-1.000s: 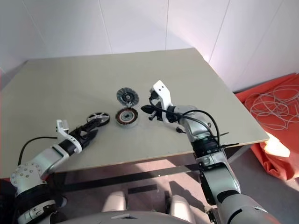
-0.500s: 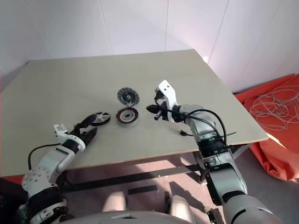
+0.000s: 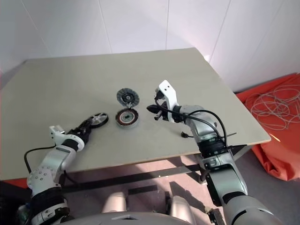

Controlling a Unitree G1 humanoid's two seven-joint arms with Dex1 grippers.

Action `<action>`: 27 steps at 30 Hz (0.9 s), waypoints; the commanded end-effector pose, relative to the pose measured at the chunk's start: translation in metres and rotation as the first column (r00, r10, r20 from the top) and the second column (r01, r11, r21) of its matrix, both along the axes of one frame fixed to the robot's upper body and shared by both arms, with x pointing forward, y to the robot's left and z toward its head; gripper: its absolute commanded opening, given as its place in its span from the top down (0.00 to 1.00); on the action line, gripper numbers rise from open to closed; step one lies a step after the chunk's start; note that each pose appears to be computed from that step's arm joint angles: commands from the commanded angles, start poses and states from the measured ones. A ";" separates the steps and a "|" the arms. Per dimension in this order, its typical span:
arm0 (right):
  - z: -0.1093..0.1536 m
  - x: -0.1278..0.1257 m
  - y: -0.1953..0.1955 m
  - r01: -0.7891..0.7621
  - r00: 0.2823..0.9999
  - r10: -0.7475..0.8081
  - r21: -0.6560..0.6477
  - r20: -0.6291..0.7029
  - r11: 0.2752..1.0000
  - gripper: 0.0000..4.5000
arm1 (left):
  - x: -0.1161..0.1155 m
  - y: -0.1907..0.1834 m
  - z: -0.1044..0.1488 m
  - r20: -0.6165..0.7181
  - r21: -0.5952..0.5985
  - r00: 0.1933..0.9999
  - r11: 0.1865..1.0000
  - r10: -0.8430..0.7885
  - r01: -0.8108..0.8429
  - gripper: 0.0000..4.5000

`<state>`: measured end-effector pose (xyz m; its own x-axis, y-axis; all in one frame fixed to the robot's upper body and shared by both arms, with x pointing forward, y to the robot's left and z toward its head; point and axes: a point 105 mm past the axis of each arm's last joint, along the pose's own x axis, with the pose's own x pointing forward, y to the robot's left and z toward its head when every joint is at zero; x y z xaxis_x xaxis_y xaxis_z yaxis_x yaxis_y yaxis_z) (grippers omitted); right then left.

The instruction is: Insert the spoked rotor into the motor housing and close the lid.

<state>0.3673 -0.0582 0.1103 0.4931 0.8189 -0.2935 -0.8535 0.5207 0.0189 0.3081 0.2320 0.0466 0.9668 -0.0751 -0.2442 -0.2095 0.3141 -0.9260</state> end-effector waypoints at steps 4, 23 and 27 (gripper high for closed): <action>0.015 0.003 0.001 0.002 0.999 -0.004 0.029 0.045 1.000 1.00 | 0.000 -0.003 0.013 0.045 0.027 0.999 1.000 -0.011 0.010 0.69; 0.013 0.006 0.001 0.010 0.999 -0.011 0.021 0.045 1.000 1.00 | -0.012 -0.055 0.073 0.231 -0.126 0.952 0.964 -0.200 0.233 0.90; 0.013 0.006 0.001 0.009 0.999 -0.010 0.018 0.048 1.000 1.00 | -0.006 -0.066 0.066 0.188 -0.113 0.946 0.951 -0.264 0.288 0.90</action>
<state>0.3692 -0.0595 0.1070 0.5060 0.8089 -0.2996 -0.8435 0.5366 0.0241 0.2989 0.1717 0.1027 0.9385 -0.3357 -0.0810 -0.0094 0.2096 -0.9777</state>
